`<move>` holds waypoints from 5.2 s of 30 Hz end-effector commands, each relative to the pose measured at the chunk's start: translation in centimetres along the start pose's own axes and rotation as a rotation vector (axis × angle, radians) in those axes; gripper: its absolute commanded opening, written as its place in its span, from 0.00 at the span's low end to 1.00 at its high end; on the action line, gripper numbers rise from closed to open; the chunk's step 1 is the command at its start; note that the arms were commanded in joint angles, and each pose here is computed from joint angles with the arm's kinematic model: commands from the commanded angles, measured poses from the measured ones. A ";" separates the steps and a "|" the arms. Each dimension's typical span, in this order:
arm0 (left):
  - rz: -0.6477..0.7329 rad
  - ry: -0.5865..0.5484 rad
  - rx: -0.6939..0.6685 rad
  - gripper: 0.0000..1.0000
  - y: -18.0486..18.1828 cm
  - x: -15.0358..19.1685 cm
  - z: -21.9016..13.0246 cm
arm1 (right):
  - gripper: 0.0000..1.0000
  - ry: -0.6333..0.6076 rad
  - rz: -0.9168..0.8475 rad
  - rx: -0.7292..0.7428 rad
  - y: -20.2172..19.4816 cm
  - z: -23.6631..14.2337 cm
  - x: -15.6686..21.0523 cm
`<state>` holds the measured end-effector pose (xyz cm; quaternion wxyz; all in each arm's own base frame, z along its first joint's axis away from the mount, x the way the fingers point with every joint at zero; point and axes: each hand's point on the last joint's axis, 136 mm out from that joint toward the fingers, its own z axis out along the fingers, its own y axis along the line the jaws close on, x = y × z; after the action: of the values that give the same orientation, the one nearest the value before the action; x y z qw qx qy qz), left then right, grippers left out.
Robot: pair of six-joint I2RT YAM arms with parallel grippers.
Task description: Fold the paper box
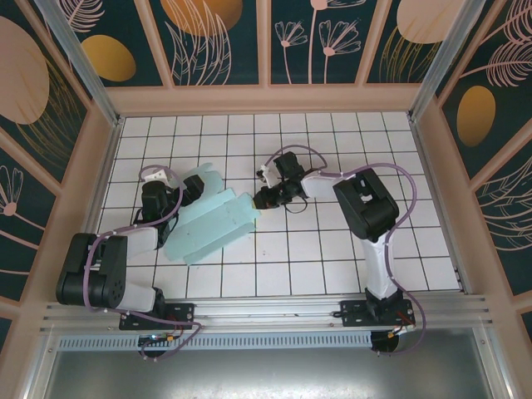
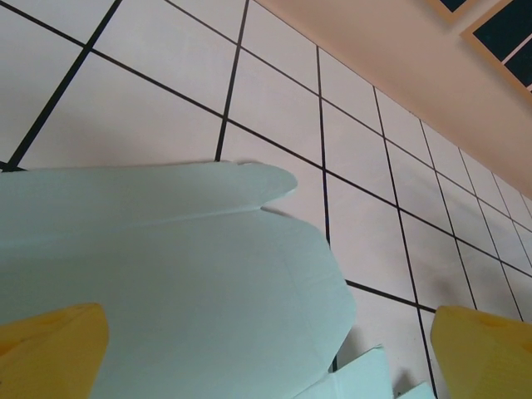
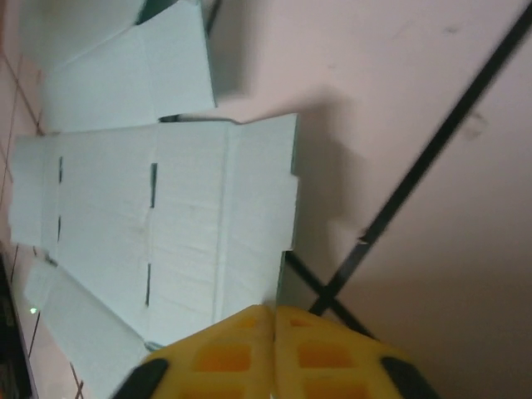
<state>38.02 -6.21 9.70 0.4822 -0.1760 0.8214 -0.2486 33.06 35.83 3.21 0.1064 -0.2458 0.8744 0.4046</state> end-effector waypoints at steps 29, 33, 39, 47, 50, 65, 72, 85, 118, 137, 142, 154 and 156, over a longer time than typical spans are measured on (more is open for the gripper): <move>0.150 0.262 0.202 0.99 -7.9 1.0 4.4 | 0.91 -0.470 -0.125 0.324 -1.6 -19.0 -3.4; 0.147 0.335 0.197 0.99 -8.4 2.2 7.4 | 0.90 -0.435 -0.120 0.262 2.0 -15.0 -0.5; 0.132 0.477 0.214 0.79 -9.4 6.2 10.1 | 0.88 -0.387 -0.023 0.093 5.4 -7.9 3.4; 0.098 0.523 0.135 0.76 -7.2 9.2 9.5 | 0.88 -0.266 0.109 0.144 2.0 -4.5 6.6; 0.072 0.528 0.105 0.76 -6.2 9.9 8.4 | 0.87 -0.258 0.170 0.166 -0.1 -5.0 7.0; -0.062 0.525 0.084 0.80 -6.2 15.1 -1.5 | 0.87 -0.327 0.220 0.297 -9.1 -8.8 0.1; -0.051 0.409 0.178 0.82 -10.7 12.9 -2.4 | 0.87 -0.432 0.138 0.276 -7.1 -11.3 -4.1; 0.071 0.514 0.267 0.70 -15.0 13.6 3.5 | 0.79 -0.641 0.321 0.139 -4.7 -16.4 1.7; 0.042 0.588 0.081 0.36 -9.0 17.9 4.1 | 0.00 -0.546 0.354 0.093 -6.0 -13.7 1.6; 0.074 0.281 0.092 0.99 -11.5 9.1 1.0 | 0.00 -0.205 -0.029 1.046 -11.3 -16.5 0.2; 0.063 0.304 0.105 0.99 -11.6 9.7 1.3 | 0.00 -0.136 -0.077 1.327 -12.2 -16.4 -0.4; 0.084 0.298 0.093 0.99 -11.2 9.6 0.9 | 0.00 -0.090 -0.161 1.480 -12.4 -11.7 -1.2; 0.079 0.300 0.097 0.99 -11.2 9.7 0.9 | 0.00 -0.067 -0.173 1.483 -12.8 -11.1 -0.8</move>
<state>34.96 -21.36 9.36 0.3699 -0.0809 0.8742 -0.3040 40.93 21.52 3.29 0.3179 -0.1589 0.9000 -0.2523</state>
